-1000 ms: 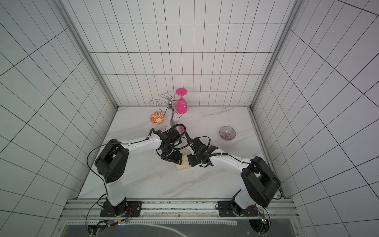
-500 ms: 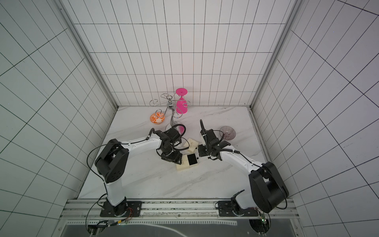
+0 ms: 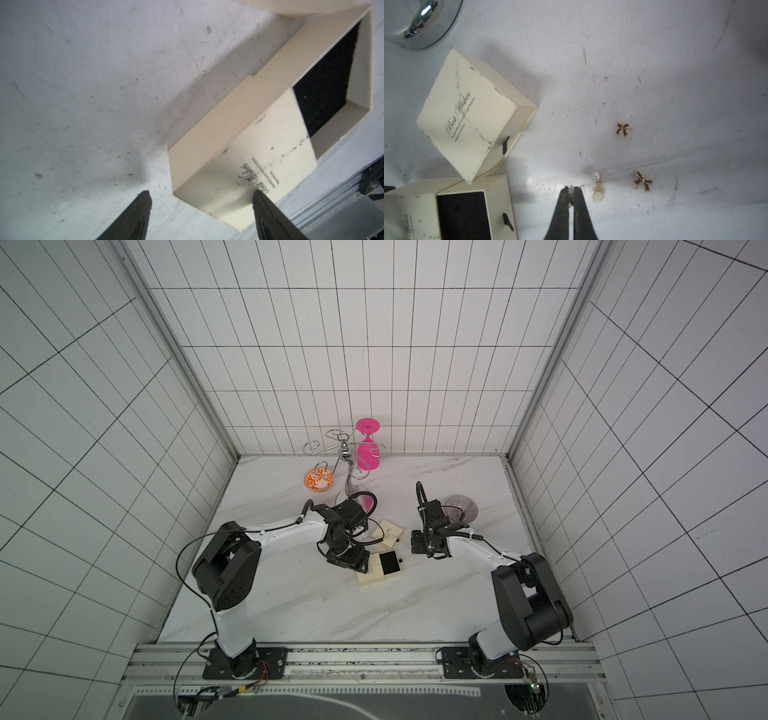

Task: Take out the earrings from the drawer-style jewelry box
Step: Place the earring at the center of the board.

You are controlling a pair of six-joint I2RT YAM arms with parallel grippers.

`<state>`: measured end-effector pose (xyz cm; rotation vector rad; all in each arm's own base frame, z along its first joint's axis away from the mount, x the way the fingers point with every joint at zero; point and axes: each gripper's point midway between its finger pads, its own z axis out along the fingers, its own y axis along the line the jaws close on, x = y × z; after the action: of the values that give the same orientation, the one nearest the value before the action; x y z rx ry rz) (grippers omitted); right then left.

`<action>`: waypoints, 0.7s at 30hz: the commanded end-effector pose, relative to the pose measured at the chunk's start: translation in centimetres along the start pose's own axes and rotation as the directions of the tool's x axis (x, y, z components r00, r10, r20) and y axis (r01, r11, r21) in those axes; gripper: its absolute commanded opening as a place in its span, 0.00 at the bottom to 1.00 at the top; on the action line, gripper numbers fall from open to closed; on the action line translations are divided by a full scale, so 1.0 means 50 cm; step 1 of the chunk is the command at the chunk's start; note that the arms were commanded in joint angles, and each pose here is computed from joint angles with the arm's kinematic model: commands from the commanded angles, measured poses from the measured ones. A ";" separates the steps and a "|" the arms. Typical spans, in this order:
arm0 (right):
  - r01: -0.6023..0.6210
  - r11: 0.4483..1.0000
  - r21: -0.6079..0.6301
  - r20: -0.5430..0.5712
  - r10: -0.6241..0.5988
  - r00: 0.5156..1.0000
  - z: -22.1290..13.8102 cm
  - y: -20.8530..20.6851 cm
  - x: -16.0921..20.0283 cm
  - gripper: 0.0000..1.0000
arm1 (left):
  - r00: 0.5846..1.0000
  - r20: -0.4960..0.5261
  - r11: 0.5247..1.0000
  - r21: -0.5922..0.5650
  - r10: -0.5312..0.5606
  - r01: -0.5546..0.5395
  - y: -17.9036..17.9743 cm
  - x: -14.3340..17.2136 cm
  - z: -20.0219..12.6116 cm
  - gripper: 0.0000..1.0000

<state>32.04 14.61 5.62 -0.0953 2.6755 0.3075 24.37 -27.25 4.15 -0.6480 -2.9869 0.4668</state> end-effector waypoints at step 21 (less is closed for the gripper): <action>0.016 1.000 -0.021 0.017 -0.016 1.000 -0.020 0.011 0.017 0.29 | 0.999 -0.005 0.998 -0.055 0.034 -0.034 0.007 -0.002 0.029 0.77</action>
<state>32.28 14.85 6.85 -0.0831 2.6346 0.3304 24.30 -27.73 4.22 -0.6745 -2.9944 0.4661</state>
